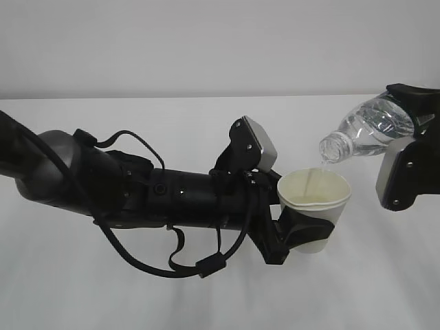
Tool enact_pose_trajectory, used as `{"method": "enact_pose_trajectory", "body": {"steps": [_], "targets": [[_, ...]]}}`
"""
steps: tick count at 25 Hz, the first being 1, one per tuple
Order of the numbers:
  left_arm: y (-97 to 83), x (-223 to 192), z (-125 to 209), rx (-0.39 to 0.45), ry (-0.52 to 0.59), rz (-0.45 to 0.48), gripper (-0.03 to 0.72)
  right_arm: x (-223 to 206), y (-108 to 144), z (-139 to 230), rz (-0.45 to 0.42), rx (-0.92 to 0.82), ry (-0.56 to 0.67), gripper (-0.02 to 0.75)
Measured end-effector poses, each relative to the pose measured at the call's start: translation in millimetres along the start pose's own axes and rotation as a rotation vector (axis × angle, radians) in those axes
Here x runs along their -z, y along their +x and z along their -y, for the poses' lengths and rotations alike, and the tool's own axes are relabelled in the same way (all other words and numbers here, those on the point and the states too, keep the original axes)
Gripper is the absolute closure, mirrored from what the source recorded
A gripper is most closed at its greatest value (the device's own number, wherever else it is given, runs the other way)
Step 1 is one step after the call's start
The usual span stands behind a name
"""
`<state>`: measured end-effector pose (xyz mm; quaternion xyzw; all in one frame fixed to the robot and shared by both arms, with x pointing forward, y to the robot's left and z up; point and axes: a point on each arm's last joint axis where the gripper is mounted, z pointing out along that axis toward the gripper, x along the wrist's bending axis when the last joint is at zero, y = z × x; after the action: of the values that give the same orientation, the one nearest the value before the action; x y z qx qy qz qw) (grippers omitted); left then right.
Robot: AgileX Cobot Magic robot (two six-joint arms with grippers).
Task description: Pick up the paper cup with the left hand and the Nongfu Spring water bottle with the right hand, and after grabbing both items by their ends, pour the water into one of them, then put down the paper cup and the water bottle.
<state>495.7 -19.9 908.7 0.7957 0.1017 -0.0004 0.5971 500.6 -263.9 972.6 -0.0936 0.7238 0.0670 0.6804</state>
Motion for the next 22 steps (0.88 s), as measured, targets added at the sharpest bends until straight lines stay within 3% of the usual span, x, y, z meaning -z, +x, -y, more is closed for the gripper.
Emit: {"method": "enact_pose_trajectory", "body": {"steps": [22], "targets": [[-0.3, 0.0, 0.2, -0.004, 0.002, 0.003, 0.214, 0.0, -0.1, 0.4, 0.001, 0.016, 0.005, 0.332]]}}
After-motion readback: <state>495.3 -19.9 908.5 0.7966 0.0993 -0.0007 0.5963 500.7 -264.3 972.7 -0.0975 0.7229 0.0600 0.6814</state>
